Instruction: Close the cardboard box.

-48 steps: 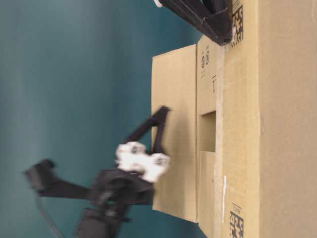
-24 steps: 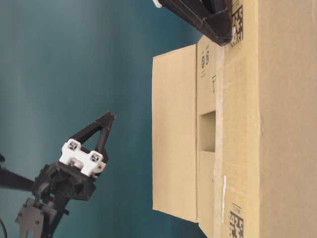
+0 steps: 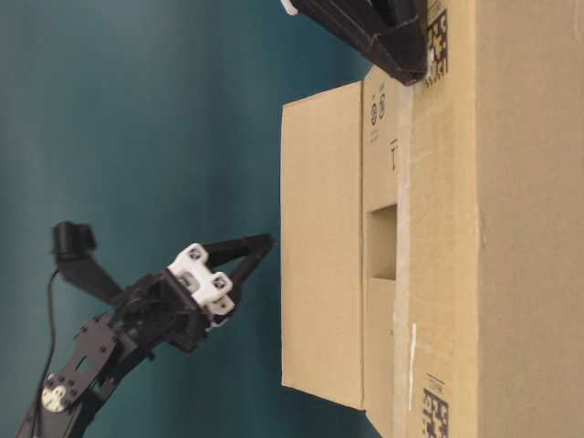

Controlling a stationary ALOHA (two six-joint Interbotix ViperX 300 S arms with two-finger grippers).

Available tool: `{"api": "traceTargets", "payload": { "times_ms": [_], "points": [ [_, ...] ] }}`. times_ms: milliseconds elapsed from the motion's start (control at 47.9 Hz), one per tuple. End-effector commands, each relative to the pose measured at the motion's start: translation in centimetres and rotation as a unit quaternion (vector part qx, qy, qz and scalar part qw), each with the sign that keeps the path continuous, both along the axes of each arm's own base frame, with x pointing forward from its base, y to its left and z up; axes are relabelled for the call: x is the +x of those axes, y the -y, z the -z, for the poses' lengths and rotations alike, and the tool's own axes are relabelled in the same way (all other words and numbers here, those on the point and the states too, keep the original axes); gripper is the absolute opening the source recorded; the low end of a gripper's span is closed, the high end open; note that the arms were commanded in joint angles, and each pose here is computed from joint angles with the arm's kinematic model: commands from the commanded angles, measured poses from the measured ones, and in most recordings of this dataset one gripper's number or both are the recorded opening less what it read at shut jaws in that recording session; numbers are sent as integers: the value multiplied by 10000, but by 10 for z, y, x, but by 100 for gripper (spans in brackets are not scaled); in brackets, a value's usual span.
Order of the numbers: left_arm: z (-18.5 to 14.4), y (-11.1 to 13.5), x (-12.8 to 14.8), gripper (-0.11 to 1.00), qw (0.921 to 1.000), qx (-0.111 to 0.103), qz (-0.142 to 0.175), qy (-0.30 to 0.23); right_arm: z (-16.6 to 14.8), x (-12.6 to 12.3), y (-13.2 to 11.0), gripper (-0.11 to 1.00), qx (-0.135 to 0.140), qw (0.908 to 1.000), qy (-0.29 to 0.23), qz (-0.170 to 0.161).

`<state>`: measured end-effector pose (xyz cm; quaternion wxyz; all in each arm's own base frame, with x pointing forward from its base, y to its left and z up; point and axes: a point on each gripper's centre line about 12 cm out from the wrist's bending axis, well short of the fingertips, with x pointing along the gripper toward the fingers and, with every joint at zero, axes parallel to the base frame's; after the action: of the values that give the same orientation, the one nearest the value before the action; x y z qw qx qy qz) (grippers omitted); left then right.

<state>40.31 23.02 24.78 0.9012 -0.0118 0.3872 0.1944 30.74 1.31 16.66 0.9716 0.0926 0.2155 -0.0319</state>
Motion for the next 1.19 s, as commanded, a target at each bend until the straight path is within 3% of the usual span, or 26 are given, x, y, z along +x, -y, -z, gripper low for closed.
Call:
{"api": "traceTargets", "payload": {
  "times_ms": [0, 355, 626, 1169],
  "points": [
    [-9, -6, 2, 0, 10000, -7, -37, -23, -8, 5, 1, 0, 3, 9999, 152, 24],
    [0, -7, 5, 0, 9994, -177, -31, -288, -8, 5, 1, 0, 3, 9999, 152, 24],
    [-2, 8, 6, 0, 9985, -276, 116, -469, -10, 6, 2, 0, -24, 9998, 219, 33],
    [-40, 52, -5, 0, 9973, -386, 391, -477, -10, 6, 3, 0, -24, 9997, 219, 56]
  ]
}}
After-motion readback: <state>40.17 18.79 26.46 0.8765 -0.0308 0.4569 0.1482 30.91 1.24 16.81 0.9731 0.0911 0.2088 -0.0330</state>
